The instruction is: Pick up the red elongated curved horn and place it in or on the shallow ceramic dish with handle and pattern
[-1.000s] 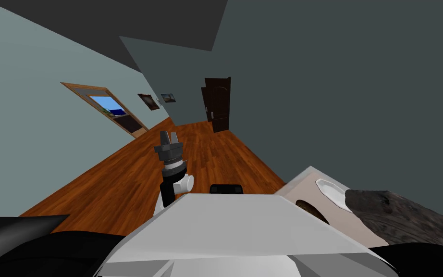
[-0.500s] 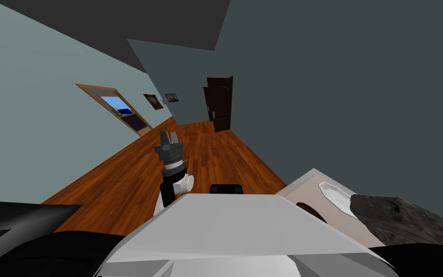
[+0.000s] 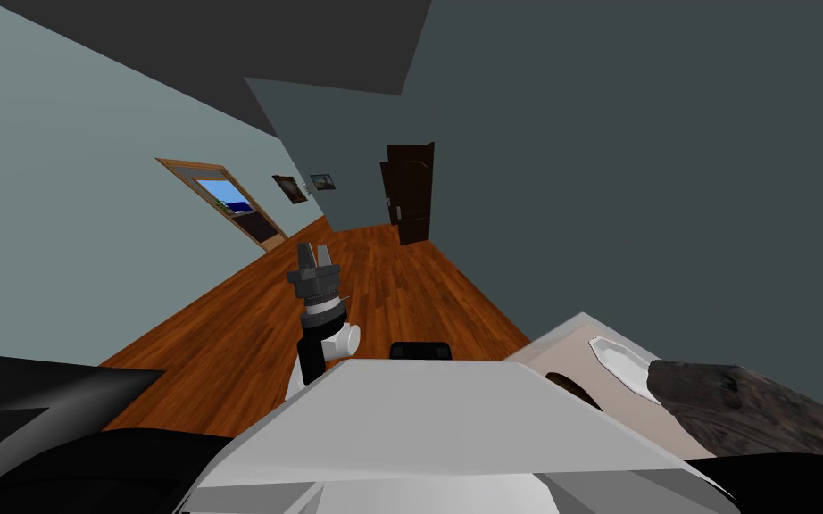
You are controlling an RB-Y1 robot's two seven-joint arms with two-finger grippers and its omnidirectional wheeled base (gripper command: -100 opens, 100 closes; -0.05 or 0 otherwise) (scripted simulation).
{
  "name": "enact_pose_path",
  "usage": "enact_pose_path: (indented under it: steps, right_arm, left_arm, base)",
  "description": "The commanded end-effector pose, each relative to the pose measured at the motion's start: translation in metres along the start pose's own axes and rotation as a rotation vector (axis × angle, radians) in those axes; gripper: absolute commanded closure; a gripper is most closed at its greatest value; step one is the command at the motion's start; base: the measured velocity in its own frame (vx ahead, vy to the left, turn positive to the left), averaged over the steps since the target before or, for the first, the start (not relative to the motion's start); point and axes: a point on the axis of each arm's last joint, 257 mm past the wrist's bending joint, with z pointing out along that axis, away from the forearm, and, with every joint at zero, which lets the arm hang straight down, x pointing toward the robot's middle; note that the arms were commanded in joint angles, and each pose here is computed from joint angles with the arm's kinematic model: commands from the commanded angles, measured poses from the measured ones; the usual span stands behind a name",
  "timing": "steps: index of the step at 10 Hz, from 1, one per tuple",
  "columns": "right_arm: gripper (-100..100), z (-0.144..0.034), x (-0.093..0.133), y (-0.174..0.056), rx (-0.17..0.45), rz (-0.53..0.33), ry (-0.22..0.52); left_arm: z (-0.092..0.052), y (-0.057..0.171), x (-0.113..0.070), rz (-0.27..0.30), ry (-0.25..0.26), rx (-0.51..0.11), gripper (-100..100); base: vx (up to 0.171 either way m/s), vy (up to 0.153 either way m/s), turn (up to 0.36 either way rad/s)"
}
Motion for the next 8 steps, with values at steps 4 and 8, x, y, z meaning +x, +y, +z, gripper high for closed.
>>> enact_pose_path:
  steps: [4,8]
  right_arm:
    - [100,0.000,0.000,-0.001,0.002,-0.002,0.000]
    - [100,-0.009,0.010,-0.012,0.001,-0.019,-0.004]
  left_arm:
    - [0.000,0.000,0.000,0.000,0.000,0.000,0]
    - [0.000,0.000,0.000,0.000,0.000,0.000,0]
  base:
    - [0.000,0.000,0.000]
    - [0.048,0.033,-0.055]
